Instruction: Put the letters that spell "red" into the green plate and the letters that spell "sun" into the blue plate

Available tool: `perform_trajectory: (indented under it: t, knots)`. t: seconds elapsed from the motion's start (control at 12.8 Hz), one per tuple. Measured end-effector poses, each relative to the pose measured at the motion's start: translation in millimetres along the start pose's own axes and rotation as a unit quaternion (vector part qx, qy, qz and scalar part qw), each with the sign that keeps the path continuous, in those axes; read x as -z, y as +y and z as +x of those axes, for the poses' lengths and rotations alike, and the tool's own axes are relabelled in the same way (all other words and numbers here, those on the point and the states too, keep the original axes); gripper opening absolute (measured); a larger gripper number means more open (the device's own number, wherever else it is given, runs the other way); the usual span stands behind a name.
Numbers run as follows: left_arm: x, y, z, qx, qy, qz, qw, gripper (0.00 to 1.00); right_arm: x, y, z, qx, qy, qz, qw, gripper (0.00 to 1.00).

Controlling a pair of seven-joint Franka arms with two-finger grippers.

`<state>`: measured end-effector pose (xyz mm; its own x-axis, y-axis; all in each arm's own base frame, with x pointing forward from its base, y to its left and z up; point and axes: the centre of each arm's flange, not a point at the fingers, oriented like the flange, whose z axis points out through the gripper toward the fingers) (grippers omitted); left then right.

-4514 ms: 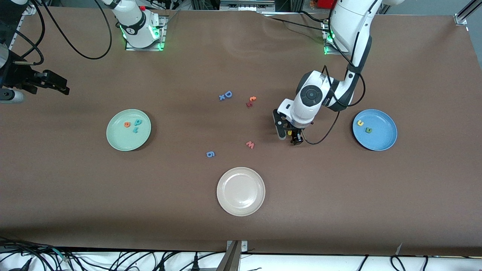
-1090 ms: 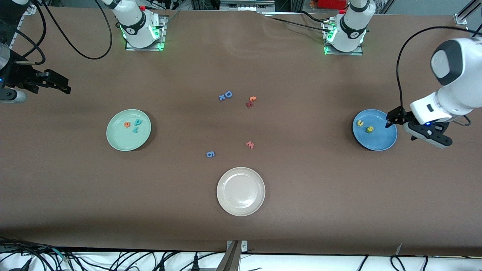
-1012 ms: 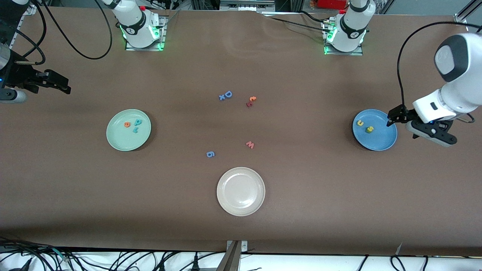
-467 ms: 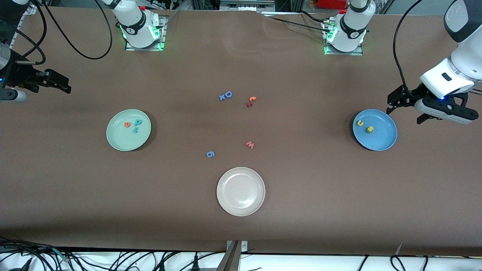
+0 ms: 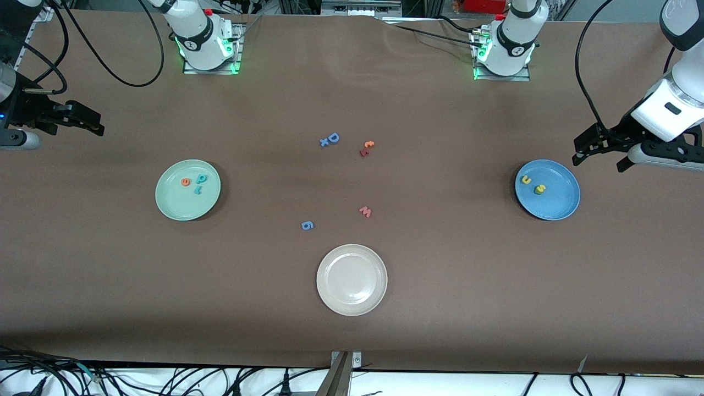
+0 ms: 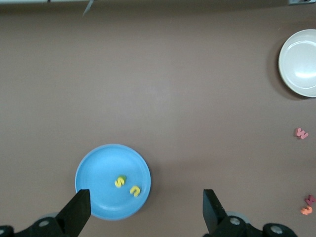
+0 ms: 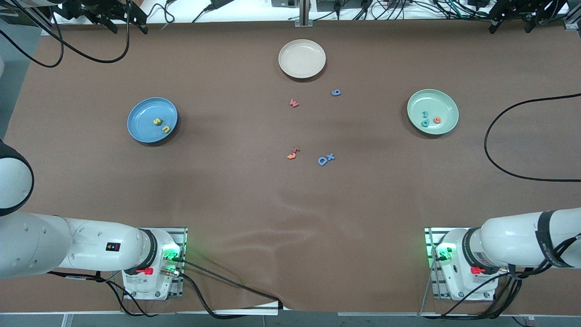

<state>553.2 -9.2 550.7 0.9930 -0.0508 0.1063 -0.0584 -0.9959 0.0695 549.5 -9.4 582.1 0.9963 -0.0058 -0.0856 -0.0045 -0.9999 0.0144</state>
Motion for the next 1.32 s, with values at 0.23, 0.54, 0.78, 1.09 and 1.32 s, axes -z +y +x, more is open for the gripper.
perform_trajectory:
  t: [0.23,0.54,0.78,1.09,1.32]
  knots:
    - [4.4,-1.3,-6.4,0.031,-0.019,-0.001,0.999,1.00,0.0,-0.2,0.0,0.000,0.000,0.000,1.000,1.00]
    - [30.7,29.2,-19.5,0.031,-0.016,-0.001,0.999,1.00,0.1,-0.7,0.0,0.001,0.000,0.000,1.000,1.00]
    - [32.4,36.8,-23.0,0.091,-0.022,0.001,0.996,1.00,0.3,-3.3,0.0,0.003,0.000,0.000,1.000,1.00]
    - [31.4,20.0,-24.9,0.126,-0.031,0.007,0.991,1.00,0.4,-3.6,0.0,0.003,0.000,0.000,1.000,1.00]
    - [31.2,12.3,-25.0,0.098,-0.031,0.027,0.994,1.00,0.4,-3.9,0.0,0.004,0.000,0.000,1.000,1.00]
